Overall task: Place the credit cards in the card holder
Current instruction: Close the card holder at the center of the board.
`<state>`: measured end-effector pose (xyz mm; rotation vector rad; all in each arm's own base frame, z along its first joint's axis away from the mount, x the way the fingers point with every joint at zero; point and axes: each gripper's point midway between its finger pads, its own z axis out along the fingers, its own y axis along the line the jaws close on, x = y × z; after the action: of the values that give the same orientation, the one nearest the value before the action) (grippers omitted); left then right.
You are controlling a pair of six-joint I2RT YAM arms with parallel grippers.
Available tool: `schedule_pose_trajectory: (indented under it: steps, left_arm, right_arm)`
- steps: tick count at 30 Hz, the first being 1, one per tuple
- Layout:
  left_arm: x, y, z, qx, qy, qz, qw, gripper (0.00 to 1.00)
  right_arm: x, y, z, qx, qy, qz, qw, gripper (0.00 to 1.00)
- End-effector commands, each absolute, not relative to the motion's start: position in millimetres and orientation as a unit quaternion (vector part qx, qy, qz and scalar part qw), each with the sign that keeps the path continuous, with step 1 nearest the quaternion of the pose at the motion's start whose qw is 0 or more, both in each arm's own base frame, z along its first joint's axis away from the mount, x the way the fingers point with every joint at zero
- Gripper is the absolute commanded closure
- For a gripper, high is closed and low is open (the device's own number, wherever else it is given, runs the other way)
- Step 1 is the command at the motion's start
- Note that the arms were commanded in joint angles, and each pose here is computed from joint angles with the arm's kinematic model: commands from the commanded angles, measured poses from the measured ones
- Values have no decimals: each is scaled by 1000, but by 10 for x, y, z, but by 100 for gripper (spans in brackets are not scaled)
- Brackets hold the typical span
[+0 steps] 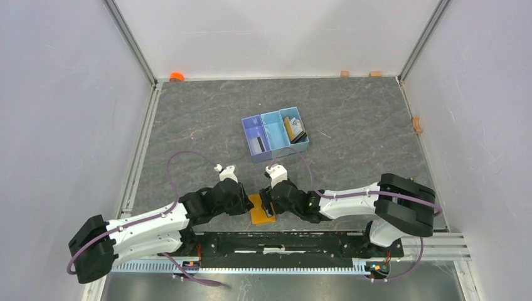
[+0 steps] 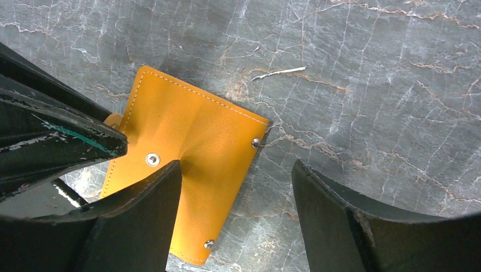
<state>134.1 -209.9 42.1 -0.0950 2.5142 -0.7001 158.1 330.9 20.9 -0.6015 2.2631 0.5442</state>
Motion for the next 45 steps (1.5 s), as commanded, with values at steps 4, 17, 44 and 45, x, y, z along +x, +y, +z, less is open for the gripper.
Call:
schedule_pose_trajectory:
  steps: [4, 17, 44, 45]
  left_arm:
    - [1401, -2150, 593, -16, 922, -269, 279, 75]
    - [1433, -2104, 662, -12, 922, -257, 291, 66]
    - [1377, -2057, 447, 3, 935, -230, 269, 98]
    - [1382, -2080, 448, 3, 933, -236, 270, 98]
  right_arm:
    - [1511, 3077, -86, -254, 898, 151, 327, 25]
    - [1502, 3106, -106, -259, 898, 150, 322, 25]
    - [1495, 3116, -108, -264, 898, 146, 321, 25]
    - [1495, 3118, -105, -264, 898, 147, 321, 25]
